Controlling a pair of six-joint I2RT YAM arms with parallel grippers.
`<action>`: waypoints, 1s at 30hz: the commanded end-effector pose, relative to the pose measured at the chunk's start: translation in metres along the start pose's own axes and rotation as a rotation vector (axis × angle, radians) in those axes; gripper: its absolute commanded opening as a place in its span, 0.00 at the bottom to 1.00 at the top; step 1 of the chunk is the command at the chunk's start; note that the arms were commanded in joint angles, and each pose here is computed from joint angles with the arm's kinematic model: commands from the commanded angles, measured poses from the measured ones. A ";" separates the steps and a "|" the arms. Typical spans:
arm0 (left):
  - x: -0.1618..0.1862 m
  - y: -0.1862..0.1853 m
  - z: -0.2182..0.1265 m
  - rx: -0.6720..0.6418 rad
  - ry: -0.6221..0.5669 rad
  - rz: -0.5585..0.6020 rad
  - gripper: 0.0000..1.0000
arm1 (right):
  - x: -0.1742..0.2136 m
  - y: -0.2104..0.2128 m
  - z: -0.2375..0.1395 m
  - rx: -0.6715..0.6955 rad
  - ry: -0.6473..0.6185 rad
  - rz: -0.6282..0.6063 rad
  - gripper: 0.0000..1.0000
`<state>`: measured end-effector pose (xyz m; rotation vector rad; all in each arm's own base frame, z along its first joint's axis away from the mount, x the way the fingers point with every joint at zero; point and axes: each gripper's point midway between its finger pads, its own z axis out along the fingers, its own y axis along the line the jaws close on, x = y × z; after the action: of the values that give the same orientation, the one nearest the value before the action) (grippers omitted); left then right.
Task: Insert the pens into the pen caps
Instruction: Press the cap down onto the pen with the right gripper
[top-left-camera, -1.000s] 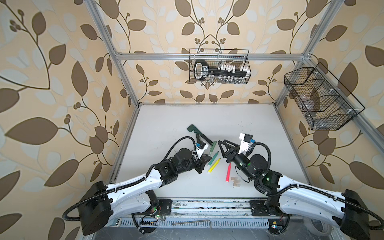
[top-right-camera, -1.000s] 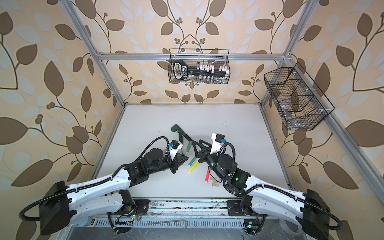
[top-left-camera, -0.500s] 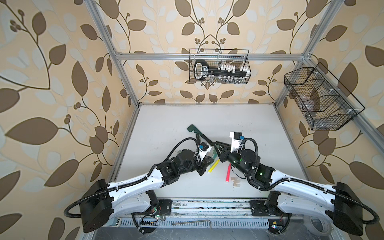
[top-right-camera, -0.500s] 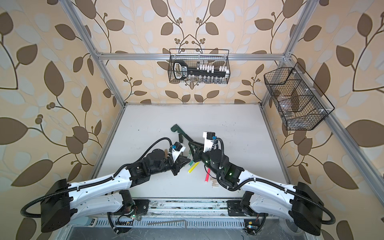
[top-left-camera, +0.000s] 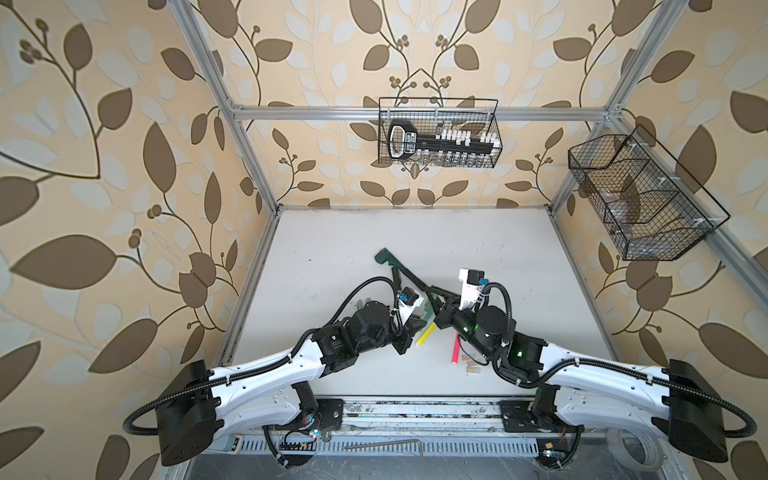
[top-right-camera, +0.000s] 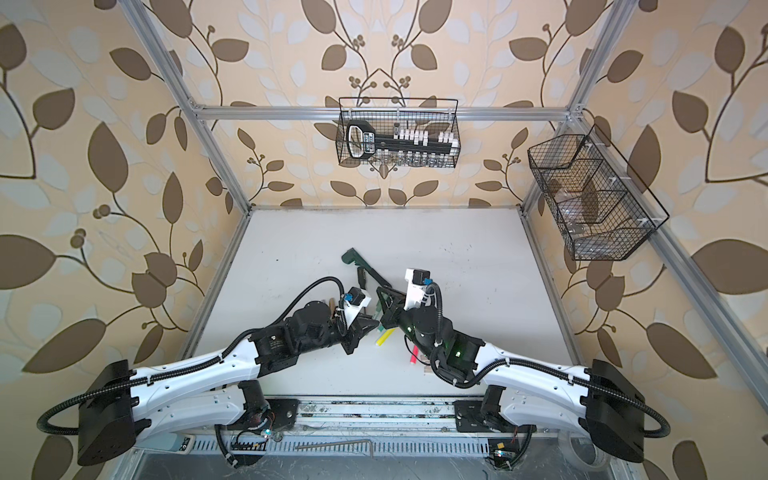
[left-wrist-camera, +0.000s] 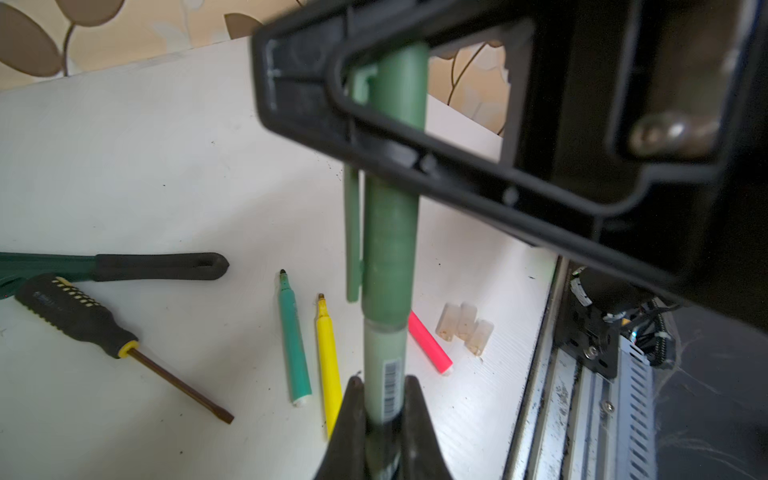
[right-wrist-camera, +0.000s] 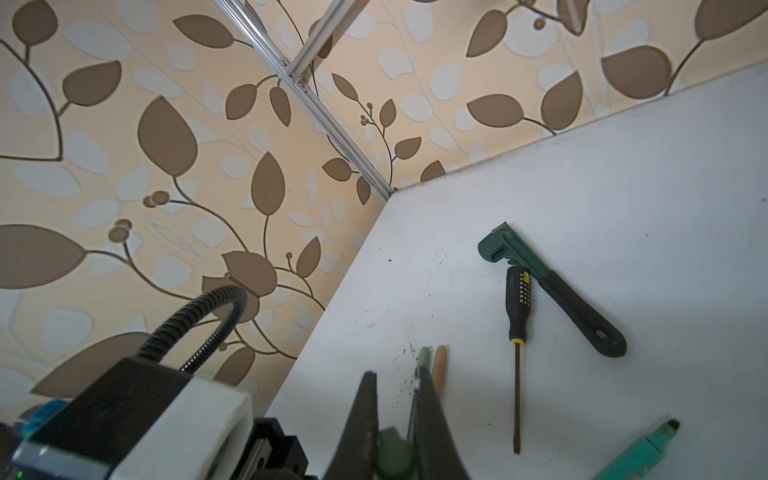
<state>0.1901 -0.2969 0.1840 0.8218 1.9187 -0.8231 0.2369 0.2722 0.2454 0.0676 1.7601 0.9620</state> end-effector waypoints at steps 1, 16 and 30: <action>-0.081 0.018 -0.023 -0.125 -0.261 -0.035 0.00 | 0.034 0.001 -0.015 -0.025 0.080 0.011 0.00; -0.158 0.009 -0.061 -0.141 -0.480 -0.012 0.00 | 0.084 0.030 -0.066 -0.114 0.110 0.001 0.00; -0.213 0.009 -0.098 -0.220 -0.590 0.034 0.00 | 0.119 0.067 -0.064 -0.194 0.158 0.005 0.00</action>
<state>0.1515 -0.2860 0.1936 1.1457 1.9532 -0.7338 0.1751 0.2739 0.2430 0.2959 1.6083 0.9761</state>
